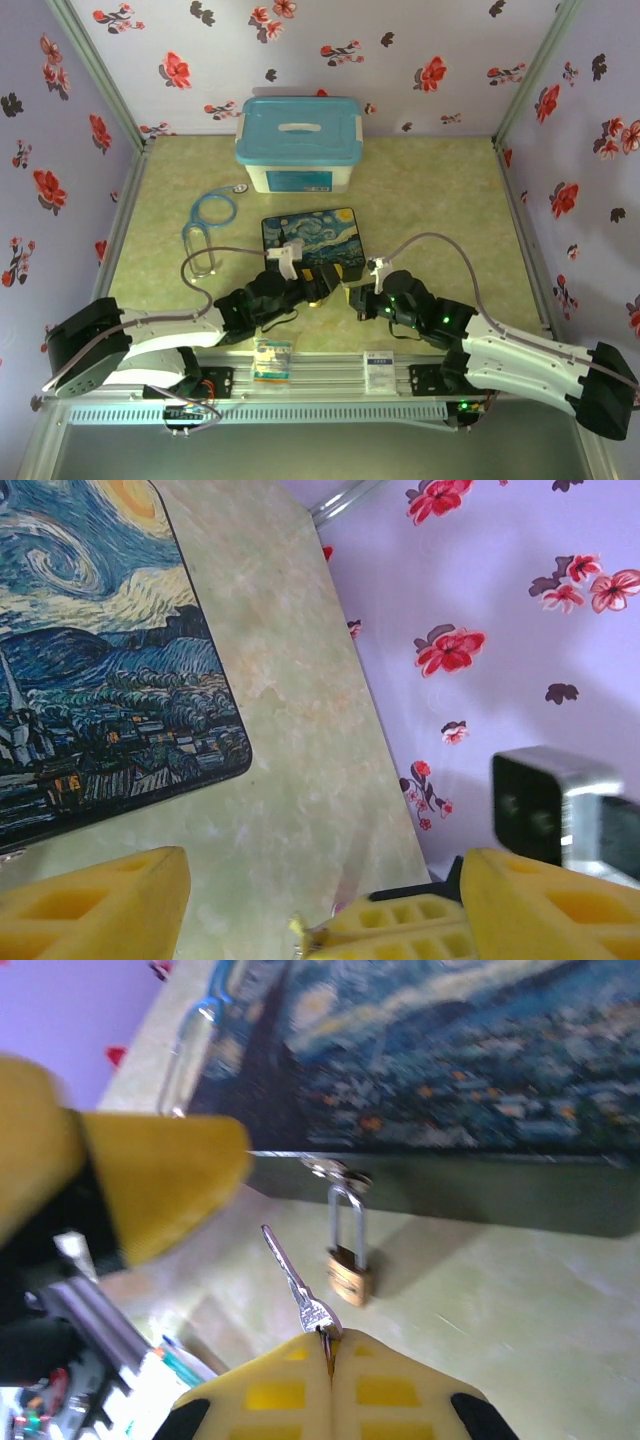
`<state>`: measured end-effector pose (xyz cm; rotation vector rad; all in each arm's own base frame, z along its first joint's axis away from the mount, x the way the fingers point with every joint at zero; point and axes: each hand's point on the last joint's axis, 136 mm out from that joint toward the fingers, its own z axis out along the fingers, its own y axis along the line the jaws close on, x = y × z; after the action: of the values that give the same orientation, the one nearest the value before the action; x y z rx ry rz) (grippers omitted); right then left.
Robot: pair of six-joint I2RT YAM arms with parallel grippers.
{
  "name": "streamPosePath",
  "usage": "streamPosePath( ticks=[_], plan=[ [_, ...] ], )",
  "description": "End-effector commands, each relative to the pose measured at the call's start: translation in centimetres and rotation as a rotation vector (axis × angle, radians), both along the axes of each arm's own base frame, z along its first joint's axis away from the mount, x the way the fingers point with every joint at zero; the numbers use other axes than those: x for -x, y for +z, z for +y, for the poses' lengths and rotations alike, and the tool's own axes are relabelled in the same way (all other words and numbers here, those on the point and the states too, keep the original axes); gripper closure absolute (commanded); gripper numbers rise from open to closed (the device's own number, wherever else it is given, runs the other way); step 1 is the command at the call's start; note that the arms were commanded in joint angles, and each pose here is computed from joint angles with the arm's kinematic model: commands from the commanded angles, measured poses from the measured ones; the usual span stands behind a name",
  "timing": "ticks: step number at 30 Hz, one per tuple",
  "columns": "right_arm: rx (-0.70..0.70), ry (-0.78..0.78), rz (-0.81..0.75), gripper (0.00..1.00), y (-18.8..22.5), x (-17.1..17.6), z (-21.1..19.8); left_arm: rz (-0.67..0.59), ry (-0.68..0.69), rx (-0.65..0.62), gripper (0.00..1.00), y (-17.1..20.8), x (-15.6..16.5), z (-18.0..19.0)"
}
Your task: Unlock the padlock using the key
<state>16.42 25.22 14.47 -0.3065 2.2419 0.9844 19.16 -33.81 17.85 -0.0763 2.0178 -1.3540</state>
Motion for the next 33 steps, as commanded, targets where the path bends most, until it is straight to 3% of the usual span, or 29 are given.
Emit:
streamPosePath(
  ticks=[1, 6, 8, 17, 23, 24, 25, 26, 28, 33],
  plan=[
    [-0.120, 0.017, -0.024, 1.00, 3.3, -0.3, 1.5, 0.000, -0.029, 0.038, 0.33, 0.7, 0.1, -0.7],
    [-0.130, 0.018, -0.030, 1.00, 3.6, -0.4, 1.7, 0.007, -0.064, 0.081, 0.43, 0.8, 0.4, -1.6],
    [-0.127, 0.011, -0.024, 1.00, 3.4, -0.6, 1.8, 0.005, -0.064, 0.093, 0.55, 0.7, 0.3, -1.8],
    [-0.114, 0.014, -0.011, 1.00, 3.1, -0.5, 1.8, 0.027, -0.049, 0.083, 0.88, -0.5, -0.3, -1.8],
    [-0.125, -0.006, -0.015, 1.00, 2.8, -0.4, 1.2, 0.026, -0.044, 0.088, 1.00, -0.5, -0.3, -1.5],
    [-0.133, 0.001, -0.015, 0.90, 2.8, -0.3, 1.2, 0.026, -0.043, 0.087, 1.00, -0.6, -0.3, -1.5],
    [-0.148, 0.025, -0.014, 0.54, 3.1, 0.0, 1.2, 0.026, -0.041, 0.090, 1.00, -0.5, -0.4, -1.5],
    [-0.172, 0.036, -0.011, 0.30, 3.5, 0.1, 1.1, 0.022, -0.040, 0.097, 1.00, -0.2, -0.5, -1.3],
    [-0.262, 0.051, -0.009, 0.21, 4.4, 0.1, 0.4, 0.013, -0.035, 0.109, 1.00, 0.3, -0.6, -1.0],
    [-0.491, 0.043, -0.046, 0.12, 8.3, -0.7, -1.0, -0.029, -0.027, 0.162, 1.00, 2.8, -0.7, -0.1]
  ],
)
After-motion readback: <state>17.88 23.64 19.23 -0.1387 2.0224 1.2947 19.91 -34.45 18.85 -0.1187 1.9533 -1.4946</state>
